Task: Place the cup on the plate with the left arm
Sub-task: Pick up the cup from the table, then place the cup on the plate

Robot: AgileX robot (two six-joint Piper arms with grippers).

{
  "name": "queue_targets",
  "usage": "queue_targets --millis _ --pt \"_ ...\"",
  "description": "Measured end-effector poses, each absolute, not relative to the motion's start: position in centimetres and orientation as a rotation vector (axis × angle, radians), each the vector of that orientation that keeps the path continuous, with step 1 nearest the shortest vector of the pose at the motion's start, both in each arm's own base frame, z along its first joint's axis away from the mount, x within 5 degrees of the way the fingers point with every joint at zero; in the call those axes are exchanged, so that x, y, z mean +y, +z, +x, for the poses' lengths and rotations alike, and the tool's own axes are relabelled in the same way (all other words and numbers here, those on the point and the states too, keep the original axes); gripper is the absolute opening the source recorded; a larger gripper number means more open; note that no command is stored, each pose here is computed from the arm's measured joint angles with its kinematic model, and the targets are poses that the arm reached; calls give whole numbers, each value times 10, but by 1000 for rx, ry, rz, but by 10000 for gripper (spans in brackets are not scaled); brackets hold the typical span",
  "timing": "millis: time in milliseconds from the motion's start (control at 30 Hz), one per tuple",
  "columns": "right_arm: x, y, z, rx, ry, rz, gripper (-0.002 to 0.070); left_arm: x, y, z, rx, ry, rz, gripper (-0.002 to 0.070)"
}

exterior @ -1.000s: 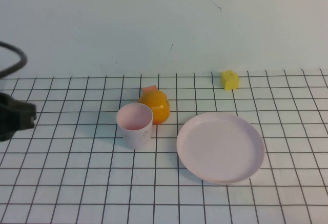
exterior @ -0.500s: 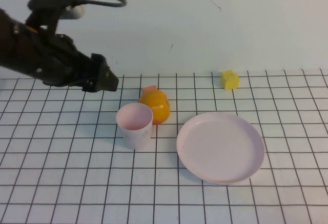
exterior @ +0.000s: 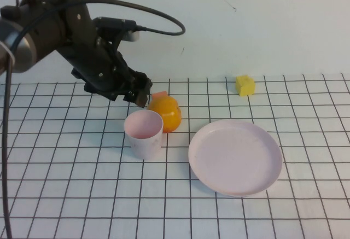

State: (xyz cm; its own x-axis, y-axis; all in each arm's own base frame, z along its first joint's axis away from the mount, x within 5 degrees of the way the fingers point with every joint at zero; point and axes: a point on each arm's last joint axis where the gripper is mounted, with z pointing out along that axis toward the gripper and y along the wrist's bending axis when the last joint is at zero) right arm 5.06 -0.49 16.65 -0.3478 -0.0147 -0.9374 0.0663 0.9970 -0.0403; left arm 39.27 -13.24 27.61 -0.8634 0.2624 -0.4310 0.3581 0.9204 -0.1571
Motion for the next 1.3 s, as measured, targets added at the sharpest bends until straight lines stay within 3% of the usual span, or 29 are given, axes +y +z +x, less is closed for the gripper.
queue_targets --millis 400,500,667,767,933,1067,1300 --pt "-5 166 51 1924 -83 37 -2 -129 213 416 2854 -143 533 494" --pt "-5 166 51 1924 -83 37 -2 -129 207 416 2881 -137 549 402" --pt "-5 166 51 1924 -83 37 -2 -130 207 416 2874 -143 589 106" --pt "-5 166 51 1924 -83 37 -2 -131 208 415 2870 -171 603 33" --pt "-5 166 51 1924 -83 37 -2 -135 214 413 2892 -240 619 10" --pt "-5 166 51 1924 -83 37 -2 -143 239 415 2877 -318 658 9" --pt "-5 167 51 1923 -83 37 -2 -197 302 404 2670 -493 786 9"
